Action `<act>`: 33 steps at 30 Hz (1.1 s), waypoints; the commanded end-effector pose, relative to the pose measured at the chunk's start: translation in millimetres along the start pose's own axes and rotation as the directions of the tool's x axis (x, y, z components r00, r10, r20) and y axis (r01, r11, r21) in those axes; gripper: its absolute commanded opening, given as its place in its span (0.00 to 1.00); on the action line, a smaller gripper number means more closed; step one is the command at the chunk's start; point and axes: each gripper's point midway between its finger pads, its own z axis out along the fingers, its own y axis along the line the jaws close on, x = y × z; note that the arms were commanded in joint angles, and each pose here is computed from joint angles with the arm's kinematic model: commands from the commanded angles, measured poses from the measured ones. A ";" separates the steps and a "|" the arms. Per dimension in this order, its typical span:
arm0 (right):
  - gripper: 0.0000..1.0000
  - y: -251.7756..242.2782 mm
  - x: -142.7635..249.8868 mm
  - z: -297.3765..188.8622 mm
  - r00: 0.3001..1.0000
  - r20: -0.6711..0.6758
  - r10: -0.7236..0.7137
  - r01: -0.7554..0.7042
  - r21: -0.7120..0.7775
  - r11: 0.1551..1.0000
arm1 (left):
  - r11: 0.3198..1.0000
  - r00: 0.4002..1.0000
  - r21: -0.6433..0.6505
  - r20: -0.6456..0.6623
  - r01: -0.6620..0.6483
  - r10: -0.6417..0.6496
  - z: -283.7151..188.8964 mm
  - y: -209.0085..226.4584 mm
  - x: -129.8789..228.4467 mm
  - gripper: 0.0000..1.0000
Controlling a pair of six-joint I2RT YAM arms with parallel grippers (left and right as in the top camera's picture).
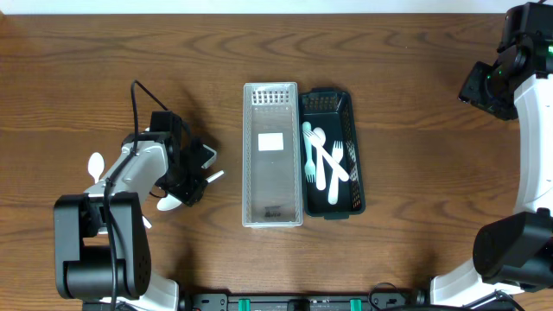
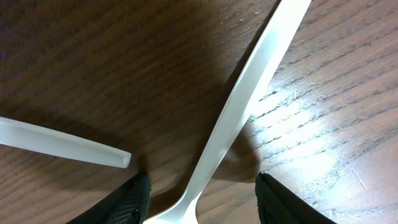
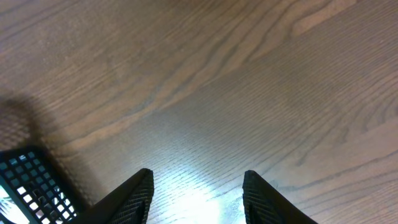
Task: Pack container
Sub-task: 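Move the left gripper down onto a white spoon and grasp it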
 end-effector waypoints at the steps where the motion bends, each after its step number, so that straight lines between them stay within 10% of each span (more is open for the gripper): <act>1: 0.50 -4.4 -0.6 3.2 1.000 -0.003 -0.009 0.009 0.014 1.000 | 1.000 1.000 0.021 -0.025 -0.002 0.003 6.7 -3.3 6.9 0.56; 33: 0.49 -3.8 -2.0 3.2 1.000 0.002 -0.008 0.008 0.012 1.000 | 0.998 0.998 -0.060 -0.066 -0.002 -0.002 6.1 11.1 13.4 0.47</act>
